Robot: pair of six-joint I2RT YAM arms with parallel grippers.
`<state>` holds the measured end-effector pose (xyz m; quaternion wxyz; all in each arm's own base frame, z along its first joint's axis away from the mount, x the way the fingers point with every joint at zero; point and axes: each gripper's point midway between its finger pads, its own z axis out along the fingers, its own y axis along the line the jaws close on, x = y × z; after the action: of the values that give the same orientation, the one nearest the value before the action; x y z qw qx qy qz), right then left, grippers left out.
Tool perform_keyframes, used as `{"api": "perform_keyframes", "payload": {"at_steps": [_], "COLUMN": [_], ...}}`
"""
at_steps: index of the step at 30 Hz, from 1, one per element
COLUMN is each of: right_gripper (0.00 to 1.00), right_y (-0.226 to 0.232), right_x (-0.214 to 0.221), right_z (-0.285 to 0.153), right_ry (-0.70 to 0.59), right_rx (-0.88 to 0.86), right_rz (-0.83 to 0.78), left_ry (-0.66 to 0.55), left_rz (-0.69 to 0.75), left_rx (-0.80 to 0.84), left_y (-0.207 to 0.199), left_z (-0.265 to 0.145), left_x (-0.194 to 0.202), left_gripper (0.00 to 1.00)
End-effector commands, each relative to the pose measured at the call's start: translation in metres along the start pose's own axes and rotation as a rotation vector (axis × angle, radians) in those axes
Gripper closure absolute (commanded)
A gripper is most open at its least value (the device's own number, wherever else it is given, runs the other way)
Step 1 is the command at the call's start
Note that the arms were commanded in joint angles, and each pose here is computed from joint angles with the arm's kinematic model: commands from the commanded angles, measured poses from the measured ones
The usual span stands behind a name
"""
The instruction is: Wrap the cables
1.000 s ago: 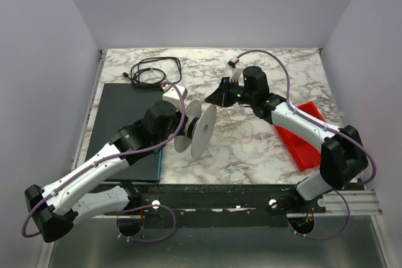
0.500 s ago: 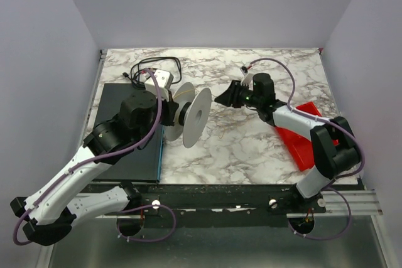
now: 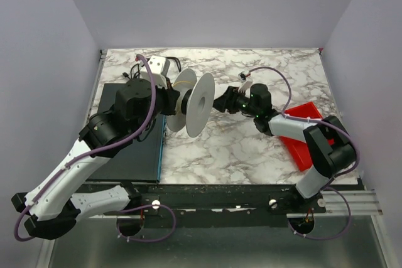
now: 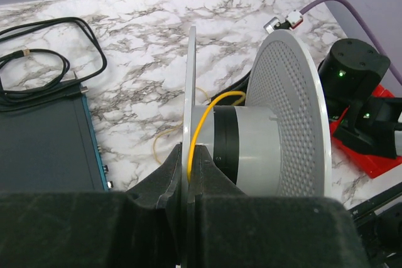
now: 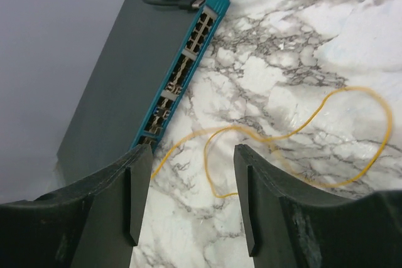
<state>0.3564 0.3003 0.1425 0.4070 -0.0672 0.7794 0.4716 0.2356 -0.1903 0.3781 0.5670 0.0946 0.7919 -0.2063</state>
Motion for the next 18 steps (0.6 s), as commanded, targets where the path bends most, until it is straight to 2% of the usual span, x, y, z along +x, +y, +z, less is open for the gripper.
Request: {"api": "perform_keyframes", "payload": {"at_steps": [1, 5, 10, 15, 18], "right_gripper": [0.37, 0.34, 0.32, 0.31, 0.31], "right_y": [0.016, 0.026, 0.006, -0.022, -0.024], "right_x": [-0.033, -0.038, -0.040, -0.042, -0.034], "right_z": [0.004, 0.003, -0.007, -0.041, -0.060], "right_ry": [-0.160, -0.197, -0.233, -0.292, -0.305], "right_rx": [0.038, 0.029, 0.129, 0.153, 0.144], "right_rz": [-0.162, -0.185, -0.139, -0.004, -0.005], "left_ry": [-0.083, -0.104, -0.125, -0.139, -0.145], "left_rz": [-0.072, -0.097, -0.115, -0.115, -0.109], "left_rx": [0.038, 0.047, 0.073, 0.096, 0.110], "left_y": [-0.011, -0.014, -0.020, -0.026, -0.030], "left_z": [-0.009, -0.013, -0.019, -0.022, -0.023], "left_x": [-0.033, -0.045, -0.059, -0.070, -0.077], "left_gripper": [1.00, 1.00, 1.00, 1.00, 1.00]}}
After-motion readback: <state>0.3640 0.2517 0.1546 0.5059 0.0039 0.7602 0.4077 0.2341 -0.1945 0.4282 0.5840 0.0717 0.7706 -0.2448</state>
